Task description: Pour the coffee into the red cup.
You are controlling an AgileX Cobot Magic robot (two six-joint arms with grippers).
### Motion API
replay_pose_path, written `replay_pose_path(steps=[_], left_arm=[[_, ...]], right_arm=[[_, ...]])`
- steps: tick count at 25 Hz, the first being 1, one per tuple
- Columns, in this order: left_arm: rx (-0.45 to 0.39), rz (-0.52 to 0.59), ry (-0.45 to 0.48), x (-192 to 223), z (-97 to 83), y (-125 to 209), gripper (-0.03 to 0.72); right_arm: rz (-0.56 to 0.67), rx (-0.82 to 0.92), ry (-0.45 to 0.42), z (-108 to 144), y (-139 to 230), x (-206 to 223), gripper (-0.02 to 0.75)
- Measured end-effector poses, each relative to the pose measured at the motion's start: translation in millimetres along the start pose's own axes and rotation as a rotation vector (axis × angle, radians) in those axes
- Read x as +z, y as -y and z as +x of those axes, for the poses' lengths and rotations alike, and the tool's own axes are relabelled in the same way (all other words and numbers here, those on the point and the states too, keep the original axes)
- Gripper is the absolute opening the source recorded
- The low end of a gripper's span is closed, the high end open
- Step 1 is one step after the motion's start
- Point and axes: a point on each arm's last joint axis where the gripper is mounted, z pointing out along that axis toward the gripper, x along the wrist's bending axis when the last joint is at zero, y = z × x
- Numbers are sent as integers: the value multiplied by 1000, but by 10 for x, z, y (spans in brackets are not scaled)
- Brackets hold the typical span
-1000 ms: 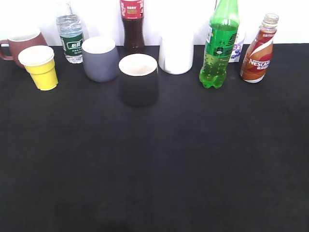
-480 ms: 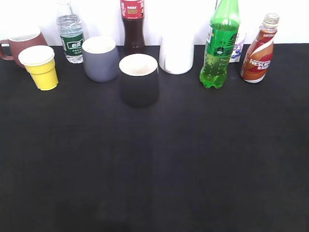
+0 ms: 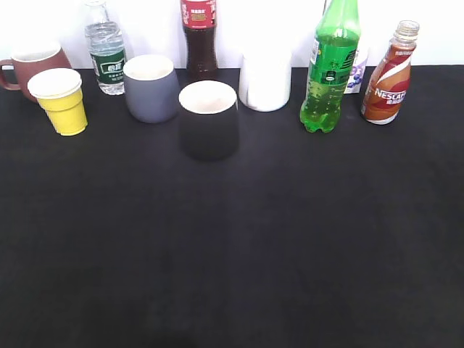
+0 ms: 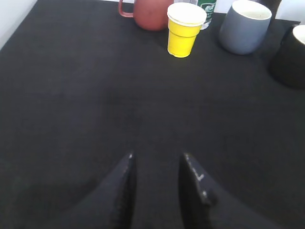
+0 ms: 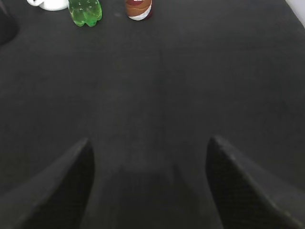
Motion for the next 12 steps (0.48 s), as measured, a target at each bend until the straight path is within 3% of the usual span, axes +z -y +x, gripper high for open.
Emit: replay_pose_path(steps=[12], left_arm=[[0, 0, 0, 0, 0, 0, 238]], right_arm=[[0, 0, 0, 0, 0, 0, 570]])
